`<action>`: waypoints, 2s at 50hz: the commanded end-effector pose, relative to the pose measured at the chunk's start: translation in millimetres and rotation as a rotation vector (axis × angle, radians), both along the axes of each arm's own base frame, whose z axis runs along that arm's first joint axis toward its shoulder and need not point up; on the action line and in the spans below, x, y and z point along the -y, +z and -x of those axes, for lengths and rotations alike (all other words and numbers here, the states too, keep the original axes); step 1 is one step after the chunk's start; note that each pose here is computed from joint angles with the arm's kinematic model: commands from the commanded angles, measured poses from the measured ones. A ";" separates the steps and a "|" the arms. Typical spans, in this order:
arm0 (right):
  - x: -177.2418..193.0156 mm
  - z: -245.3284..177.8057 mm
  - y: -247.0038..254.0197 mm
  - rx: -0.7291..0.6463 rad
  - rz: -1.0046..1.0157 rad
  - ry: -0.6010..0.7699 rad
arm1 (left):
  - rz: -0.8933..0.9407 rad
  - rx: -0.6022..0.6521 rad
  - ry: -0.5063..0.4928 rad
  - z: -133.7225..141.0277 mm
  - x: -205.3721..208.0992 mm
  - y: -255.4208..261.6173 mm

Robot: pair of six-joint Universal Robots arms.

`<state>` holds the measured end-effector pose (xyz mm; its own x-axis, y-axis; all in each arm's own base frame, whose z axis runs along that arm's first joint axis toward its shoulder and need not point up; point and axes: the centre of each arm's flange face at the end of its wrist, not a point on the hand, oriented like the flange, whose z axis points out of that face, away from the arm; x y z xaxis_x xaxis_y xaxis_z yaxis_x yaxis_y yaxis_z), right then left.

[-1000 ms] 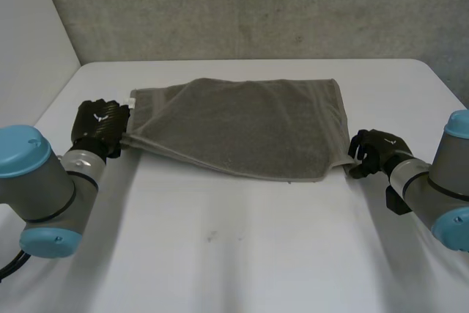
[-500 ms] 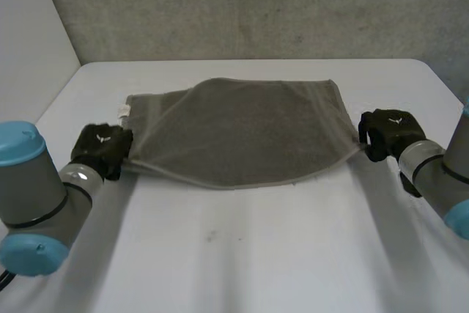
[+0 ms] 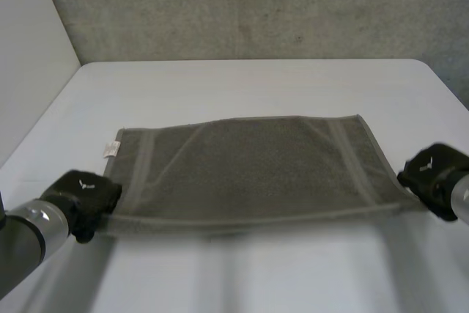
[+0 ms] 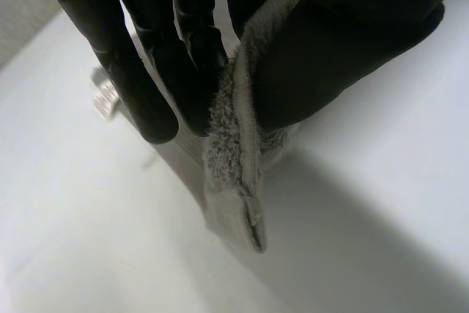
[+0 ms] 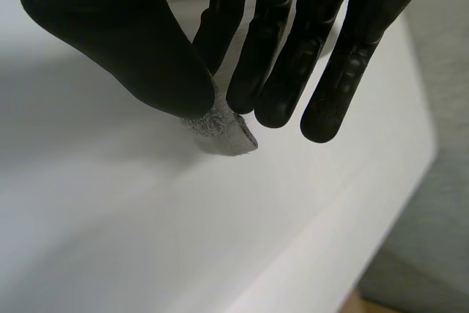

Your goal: Fold the towel.

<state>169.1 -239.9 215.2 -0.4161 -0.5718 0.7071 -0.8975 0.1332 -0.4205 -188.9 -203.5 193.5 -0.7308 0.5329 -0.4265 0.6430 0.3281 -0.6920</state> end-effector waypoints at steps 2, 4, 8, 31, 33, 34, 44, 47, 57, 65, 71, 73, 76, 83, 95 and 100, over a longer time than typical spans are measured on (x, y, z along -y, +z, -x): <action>62.6 -28.9 -3.1 0.094 0.281 0.040 | 0.163 -0.040 -0.007 16.7 59.4 -10.8; 71.4 -44.6 -7.7 0.116 0.317 0.073 | 0.199 -0.049 -0.007 21.4 76.4 -15.0; 105.0 -69.6 -27.4 0.145 0.399 0.101 | 0.253 -0.065 -0.010 30.8 106.3 -23.9; 215.4 -107.7 -95.2 0.189 0.689 0.125 | 0.492 -0.129 -0.011 69.0 237.0 -70.3; 214.5 -106.7 -98.8 0.187 0.678 0.116 | 0.501 -0.135 -0.031 77.2 232.5 -71.0; 214.5 -106.7 -98.8 0.187 0.678 0.116 | 0.501 -0.135 -0.031 77.2 232.4 -71.0; 181.7 -97.3 -30.6 0.353 0.598 0.079 | 0.573 -0.174 -0.067 89.4 204.8 -24.3; 165.5 -90.1 -1.3 0.455 0.577 0.064 | 0.592 -0.184 -0.062 85.4 193.7 -2.8; 116.2 -69.2 28.1 0.603 0.303 0.023 | 0.570 -0.213 -0.051 65.3 137.2 32.8; 100.0 -38.4 8.0 0.624 0.021 -0.158 | 0.484 -0.365 0.007 53.6 100.4 32.1; 107.8 -19.3 -17.8 0.628 -0.004 -0.197 | 0.408 -0.473 0.068 46.2 87.2 19.8; 112.8 -18.3 -35.7 0.640 0.013 -0.176 | 0.400 -0.488 0.078 44.9 86.6 15.8; 115.2 -17.0 -44.1 0.644 0.017 -0.172 | 0.397 -0.501 0.092 42.1 85.6 7.4; 122.5 -14.3 -72.6 0.595 0.035 -0.149 | 0.405 -0.503 0.097 39.8 84.2 -6.3; 138.0 -8.5 -94.9 0.578 0.068 -0.147 | 0.396 -0.500 0.102 38.0 82.0 -10.0; 145.6 -2.3 -100.9 0.552 0.095 -0.144 | 0.390 -0.497 0.103 37.8 81.2 -11.7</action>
<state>177.2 -377.2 121.0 -0.8140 -0.4416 0.3775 -0.4983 0.1966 -0.8444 -227.2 -285.7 183.6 -0.9308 0.3224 -0.1720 0.1911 0.0283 -0.9812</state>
